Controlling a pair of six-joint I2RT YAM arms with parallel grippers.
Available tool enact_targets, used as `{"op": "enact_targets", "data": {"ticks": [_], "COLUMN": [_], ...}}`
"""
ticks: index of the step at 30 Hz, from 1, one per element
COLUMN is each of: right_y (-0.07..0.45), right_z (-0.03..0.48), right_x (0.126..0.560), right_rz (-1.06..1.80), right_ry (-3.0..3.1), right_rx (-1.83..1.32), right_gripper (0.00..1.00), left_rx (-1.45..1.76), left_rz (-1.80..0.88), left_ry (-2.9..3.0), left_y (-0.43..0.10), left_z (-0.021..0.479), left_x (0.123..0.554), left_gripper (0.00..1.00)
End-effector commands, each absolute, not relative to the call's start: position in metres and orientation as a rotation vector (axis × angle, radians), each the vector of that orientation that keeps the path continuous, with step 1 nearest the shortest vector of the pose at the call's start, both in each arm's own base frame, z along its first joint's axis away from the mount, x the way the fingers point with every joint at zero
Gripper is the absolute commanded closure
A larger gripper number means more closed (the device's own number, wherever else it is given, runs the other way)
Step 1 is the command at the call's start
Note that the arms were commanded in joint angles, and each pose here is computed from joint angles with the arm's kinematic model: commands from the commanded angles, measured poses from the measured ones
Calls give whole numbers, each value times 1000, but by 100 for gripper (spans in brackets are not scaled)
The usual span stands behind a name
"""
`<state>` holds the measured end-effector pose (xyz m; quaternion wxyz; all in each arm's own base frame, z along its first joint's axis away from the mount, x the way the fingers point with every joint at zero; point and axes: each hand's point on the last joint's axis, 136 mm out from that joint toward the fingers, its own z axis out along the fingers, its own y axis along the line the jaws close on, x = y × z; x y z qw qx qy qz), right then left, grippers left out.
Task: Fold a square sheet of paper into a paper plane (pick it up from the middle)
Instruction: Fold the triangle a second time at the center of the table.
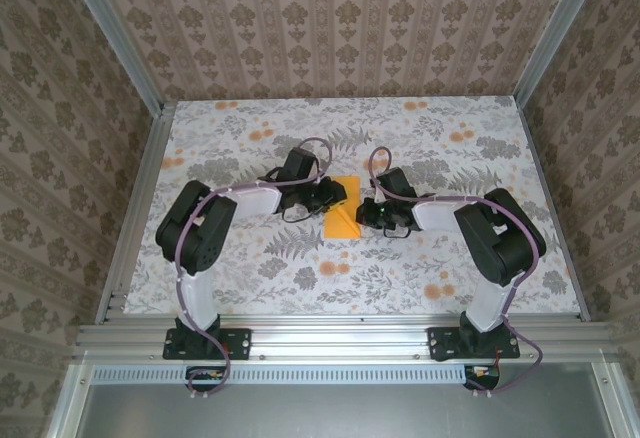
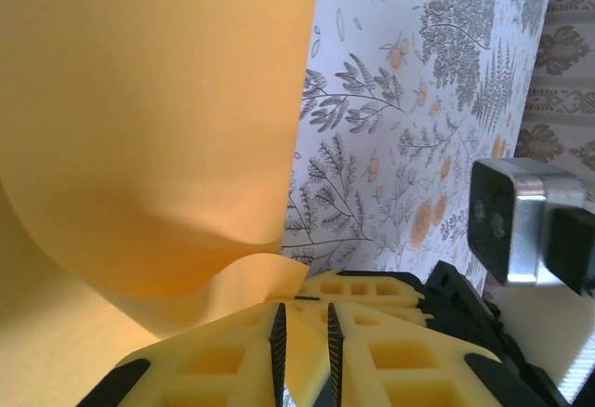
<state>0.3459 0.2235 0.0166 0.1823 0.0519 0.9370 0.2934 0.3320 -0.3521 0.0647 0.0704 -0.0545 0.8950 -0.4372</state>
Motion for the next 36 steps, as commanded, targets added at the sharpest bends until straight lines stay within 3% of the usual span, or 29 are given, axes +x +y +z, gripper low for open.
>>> {"op": "enact_targets", "data": {"ticks": [1,20,30,36], "right_y": [212,207,209,210], "right_z": [2,3,10,17], "right_x": [335,335,338,341], "right_rz": [763,742,763,777], "right_ry": [2704,2692,2683,2669], "right_rx": [196,233,244,243], "right_gripper": [94,92,77,78], "left_rx": [-171,-158,-155,-153], "left_rz": [-1337,-1309,-1310,-1303], "left_ry": [2700,2749,2759,2772], "left_y": [-356,-357,-358,-358], "left_z": [61,41,36,33], "left_x": [335,333,332,331], "left_gripper": [79,79,79,79]}}
